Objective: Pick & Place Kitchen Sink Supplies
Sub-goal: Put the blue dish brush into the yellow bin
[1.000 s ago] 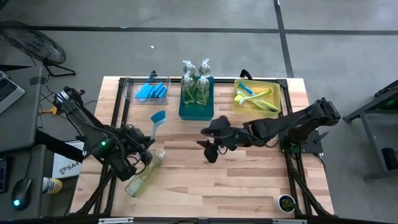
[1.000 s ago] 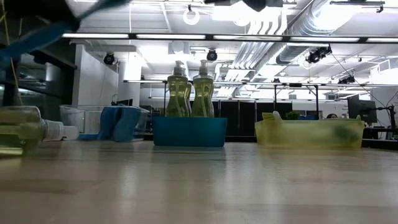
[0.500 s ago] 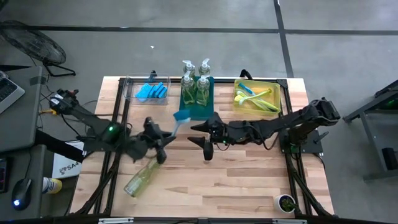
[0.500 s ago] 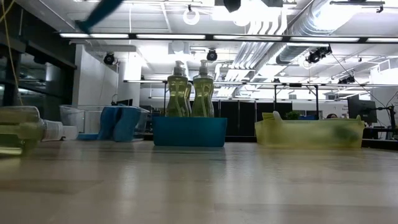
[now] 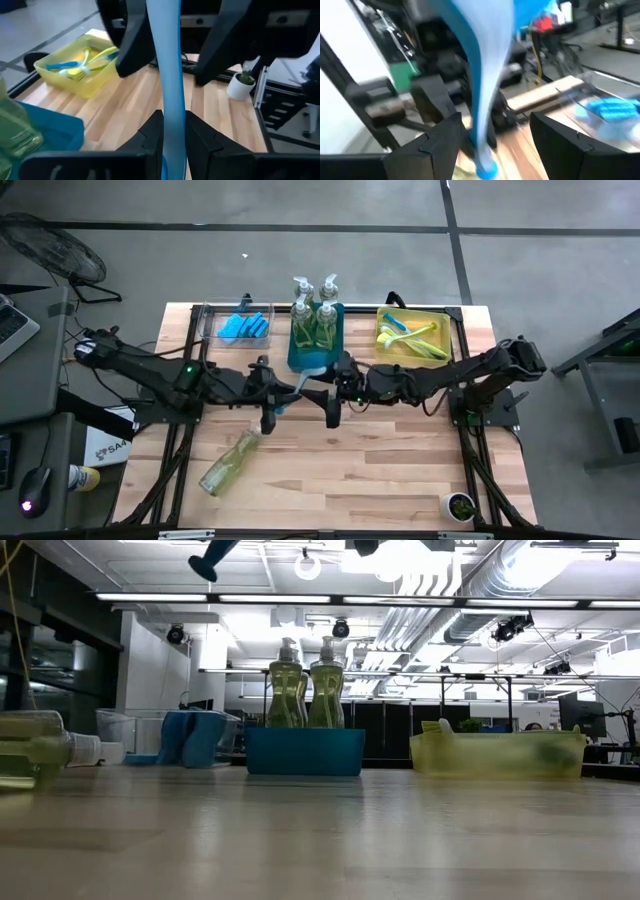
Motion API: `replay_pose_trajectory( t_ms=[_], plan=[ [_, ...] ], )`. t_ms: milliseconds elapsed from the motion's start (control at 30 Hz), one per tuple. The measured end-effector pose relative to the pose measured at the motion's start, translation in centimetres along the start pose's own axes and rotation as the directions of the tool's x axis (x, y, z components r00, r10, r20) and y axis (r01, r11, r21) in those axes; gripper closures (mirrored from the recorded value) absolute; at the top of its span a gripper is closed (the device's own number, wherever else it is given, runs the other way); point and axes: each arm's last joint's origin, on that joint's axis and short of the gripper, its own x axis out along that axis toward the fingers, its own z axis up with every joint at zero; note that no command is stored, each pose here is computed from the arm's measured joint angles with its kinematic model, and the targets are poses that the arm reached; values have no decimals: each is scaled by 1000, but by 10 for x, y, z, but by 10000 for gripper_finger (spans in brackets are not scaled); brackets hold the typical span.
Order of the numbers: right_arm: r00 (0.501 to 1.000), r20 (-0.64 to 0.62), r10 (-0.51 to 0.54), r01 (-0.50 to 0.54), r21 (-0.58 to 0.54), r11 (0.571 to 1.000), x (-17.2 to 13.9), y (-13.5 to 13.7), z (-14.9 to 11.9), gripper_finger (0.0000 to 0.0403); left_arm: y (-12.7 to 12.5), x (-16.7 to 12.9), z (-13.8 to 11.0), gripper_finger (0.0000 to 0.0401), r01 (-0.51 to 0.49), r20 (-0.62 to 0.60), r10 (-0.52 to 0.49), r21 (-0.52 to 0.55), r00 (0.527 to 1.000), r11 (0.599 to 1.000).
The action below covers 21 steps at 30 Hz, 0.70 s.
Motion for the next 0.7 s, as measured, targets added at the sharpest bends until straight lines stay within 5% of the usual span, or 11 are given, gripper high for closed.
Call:
replay_pose_trajectory(
  t_ms=[400,700],
  plan=[
    [993,51,110,-112,21,994,4,-8,12,200,-3,24,-3,353,52,-2,-52,5,999,999],
    [990,25,140,-141,17,990,4,-8,11,316,-8,39,-5,353,62,30,-61,-5,998,998]
  ],
)
